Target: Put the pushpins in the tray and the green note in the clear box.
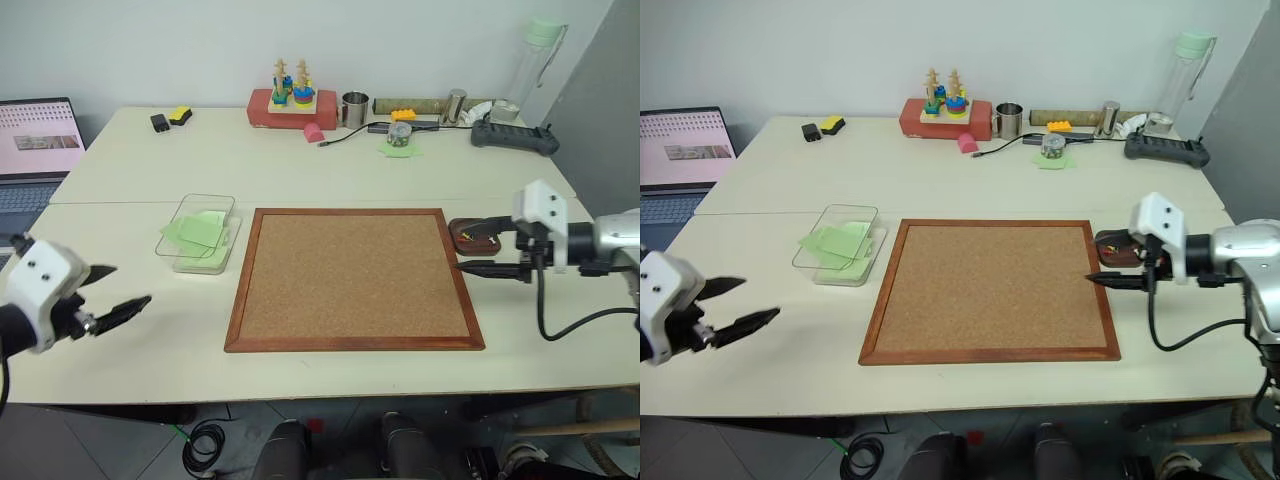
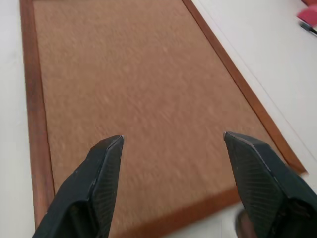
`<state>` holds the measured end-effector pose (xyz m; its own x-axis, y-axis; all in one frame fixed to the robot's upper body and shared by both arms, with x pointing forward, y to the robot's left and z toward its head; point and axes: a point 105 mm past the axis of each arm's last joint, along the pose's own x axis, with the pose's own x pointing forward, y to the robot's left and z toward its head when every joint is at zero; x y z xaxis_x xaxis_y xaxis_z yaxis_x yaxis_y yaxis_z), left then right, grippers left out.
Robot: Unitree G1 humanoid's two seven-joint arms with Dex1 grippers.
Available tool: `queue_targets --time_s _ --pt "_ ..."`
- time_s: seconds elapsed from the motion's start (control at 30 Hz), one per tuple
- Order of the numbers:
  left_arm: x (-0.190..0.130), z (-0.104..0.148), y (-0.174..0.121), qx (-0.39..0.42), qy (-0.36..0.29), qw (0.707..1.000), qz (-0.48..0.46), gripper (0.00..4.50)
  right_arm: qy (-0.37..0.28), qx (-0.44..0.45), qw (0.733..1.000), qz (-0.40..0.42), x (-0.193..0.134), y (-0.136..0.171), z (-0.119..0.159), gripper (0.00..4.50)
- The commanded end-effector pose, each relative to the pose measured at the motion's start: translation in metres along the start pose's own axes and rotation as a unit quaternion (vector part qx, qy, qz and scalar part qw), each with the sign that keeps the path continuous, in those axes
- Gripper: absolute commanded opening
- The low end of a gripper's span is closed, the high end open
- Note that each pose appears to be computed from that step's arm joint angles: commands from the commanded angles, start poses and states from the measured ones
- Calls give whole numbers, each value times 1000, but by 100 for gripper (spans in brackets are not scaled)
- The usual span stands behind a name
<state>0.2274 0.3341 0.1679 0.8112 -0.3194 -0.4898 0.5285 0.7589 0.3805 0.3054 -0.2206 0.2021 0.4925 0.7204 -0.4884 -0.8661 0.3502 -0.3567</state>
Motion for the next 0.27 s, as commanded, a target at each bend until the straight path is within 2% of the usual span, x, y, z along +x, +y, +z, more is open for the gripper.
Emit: queue_targets --time_s 0.03,0.27 --pt "-14 13 9 24 -18 1000 4 375 17 -4 999 -44 -35 -14 -6 334" --pt "-9 29 14 28 -50 998 -11 375 34 11 998 -58 -46 -17 -18 334"
